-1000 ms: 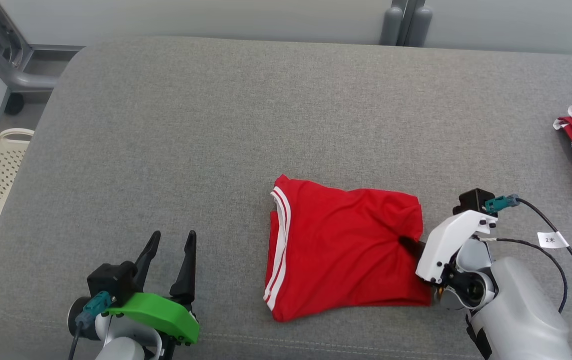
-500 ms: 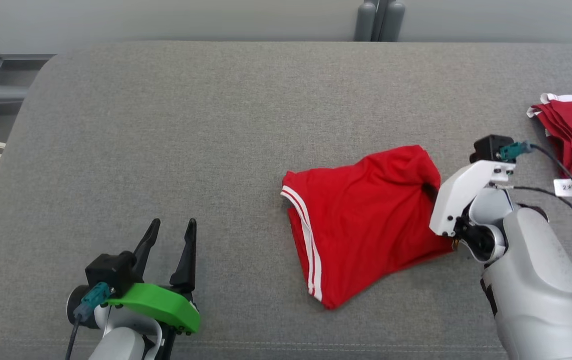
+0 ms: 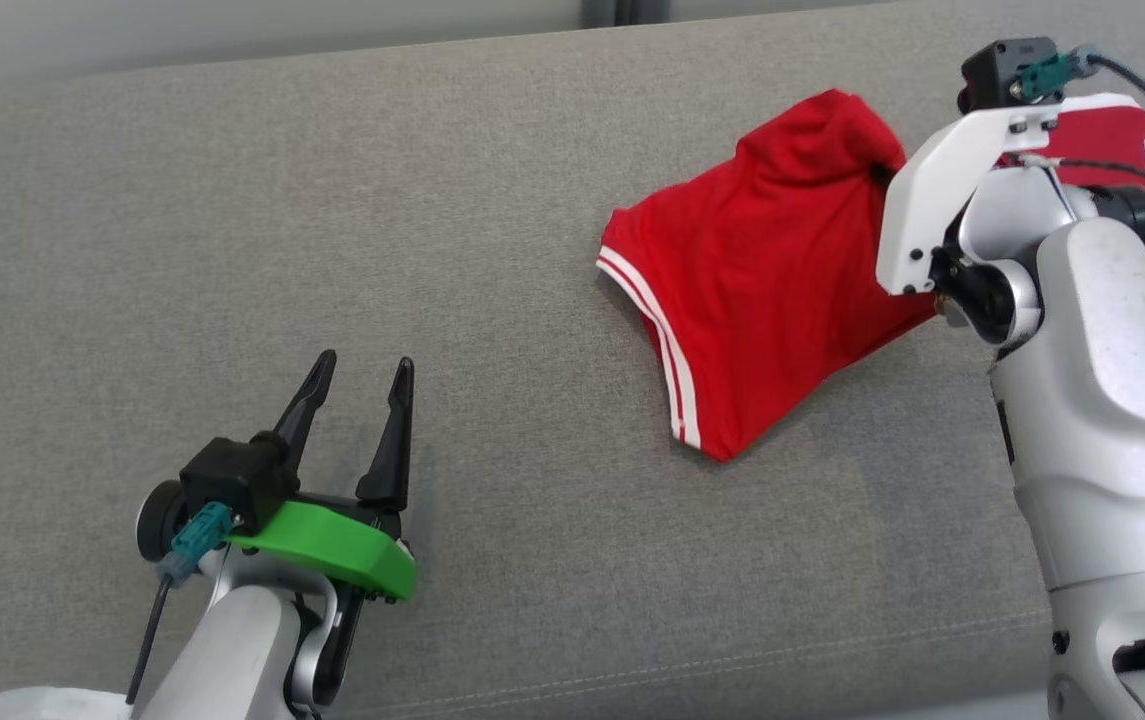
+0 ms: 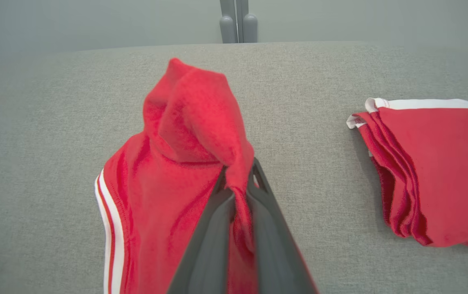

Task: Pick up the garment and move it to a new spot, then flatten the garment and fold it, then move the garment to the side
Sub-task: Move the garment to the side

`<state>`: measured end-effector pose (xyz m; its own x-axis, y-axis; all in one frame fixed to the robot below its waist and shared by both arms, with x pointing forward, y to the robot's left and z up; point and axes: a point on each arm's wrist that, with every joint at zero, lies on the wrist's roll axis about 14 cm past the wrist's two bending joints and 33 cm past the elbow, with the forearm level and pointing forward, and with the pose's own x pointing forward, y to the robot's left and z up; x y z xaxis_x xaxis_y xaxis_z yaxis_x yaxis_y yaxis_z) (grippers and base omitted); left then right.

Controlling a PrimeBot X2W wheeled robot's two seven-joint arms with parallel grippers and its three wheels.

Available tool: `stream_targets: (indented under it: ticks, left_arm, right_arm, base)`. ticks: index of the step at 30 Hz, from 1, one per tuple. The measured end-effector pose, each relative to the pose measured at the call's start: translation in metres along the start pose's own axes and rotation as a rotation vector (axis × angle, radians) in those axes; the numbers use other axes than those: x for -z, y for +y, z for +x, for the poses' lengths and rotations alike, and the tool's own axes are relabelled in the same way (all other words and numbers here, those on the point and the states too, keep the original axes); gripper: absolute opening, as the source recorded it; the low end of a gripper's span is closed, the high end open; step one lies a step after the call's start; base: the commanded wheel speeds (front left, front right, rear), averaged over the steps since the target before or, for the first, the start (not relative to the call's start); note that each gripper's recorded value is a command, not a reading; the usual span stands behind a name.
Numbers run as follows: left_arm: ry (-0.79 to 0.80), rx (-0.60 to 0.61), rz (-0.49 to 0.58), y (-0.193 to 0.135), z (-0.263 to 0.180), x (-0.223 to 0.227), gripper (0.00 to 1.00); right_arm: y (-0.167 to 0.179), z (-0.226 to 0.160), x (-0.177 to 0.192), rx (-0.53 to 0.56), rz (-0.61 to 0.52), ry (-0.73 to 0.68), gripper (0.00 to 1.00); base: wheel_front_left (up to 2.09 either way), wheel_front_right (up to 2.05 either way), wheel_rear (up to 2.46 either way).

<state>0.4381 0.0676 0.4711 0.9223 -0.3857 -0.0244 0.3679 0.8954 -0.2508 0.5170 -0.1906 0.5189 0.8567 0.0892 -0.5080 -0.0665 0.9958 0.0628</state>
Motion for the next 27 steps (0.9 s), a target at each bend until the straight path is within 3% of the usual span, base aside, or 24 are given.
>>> stream_targets:
  ticks: [10, 27]
  left_arm:
    - [0.006, 0.138, -0.001, -0.031, 0.045, 0.013, 1.00]
    - [0.082, 0.237, -0.021, -0.048, 0.067, 0.053, 1.00]
  right_arm:
    - [-0.072, 0.011, -0.029, 0.161, -0.065, -0.023, 0.00]
    - [-0.176, 0.022, -0.023, 0.404, -0.159, 0.061, 0.00]
  base:
    - [0.00, 0.00, 0.00]
    - [0.00, 0.00, 0.00]
